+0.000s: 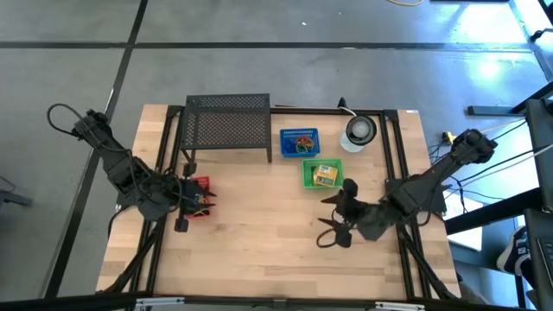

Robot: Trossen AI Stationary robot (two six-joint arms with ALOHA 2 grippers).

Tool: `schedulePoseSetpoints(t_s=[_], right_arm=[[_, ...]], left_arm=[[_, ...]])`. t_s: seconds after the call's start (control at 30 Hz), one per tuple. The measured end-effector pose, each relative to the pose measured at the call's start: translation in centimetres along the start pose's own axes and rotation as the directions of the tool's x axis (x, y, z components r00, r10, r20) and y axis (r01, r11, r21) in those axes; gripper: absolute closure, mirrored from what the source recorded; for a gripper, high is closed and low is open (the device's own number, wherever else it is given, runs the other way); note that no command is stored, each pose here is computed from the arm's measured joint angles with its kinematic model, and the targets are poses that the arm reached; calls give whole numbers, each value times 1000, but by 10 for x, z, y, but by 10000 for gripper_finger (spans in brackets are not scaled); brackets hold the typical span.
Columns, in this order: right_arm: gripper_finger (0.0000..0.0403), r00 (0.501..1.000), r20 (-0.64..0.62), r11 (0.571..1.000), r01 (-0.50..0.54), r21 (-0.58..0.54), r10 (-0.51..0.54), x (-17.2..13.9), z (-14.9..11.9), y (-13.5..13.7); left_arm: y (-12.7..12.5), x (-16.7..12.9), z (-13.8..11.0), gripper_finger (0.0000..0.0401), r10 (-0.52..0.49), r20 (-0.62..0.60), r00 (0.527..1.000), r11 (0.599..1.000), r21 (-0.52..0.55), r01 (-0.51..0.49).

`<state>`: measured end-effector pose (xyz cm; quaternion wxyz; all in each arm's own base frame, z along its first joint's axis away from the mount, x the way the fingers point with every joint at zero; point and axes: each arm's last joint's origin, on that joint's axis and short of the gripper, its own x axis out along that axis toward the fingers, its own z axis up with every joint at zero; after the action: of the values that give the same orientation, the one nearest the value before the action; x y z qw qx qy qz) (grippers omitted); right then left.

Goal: Pick & Place Office Desk Supplies
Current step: Put the orange basket on the shelf

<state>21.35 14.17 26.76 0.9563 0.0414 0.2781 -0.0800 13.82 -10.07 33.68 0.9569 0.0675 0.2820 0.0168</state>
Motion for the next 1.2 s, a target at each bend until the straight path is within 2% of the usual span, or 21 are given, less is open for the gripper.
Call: schedulePoseSetpoints(t_s=[0.1, 0.17, 0.37, 0.73, 1.0, 1.2], right_arm=[[142, 995, 18, 995, -95, -7, 95, 2, -9, -14], [142, 993, 34, 994, -112, -14, 112, 2, -17, -25], [142, 992, 93, 995, -92, 40, 88, -3, -37, -56], [143, 971, 235, 997, -57, 54, 43, -29, -56, -104], [143, 947, 318, 991, -79, 111, 40, -29, -77, -121], [143, 933, 350, 991, -112, 70, 80, -23, -86, -123]], left_arm=[[1, 0, 0, 299, 22, 5, 1000, 1000, 14, -22], [3, -2, -1, 298, 29, 3, 1000, 999, 19, -29], [9, -8, -3, 298, 41, 7, 999, 999, 7, -41], [17, -15, -4, 294, 75, 36, 997, 997, -8, -74], [16, -14, -4, 298, 83, 37, 996, 996, -7, -83], [16, -14, -4, 297, 95, 41, 995, 995, -10, -95]])
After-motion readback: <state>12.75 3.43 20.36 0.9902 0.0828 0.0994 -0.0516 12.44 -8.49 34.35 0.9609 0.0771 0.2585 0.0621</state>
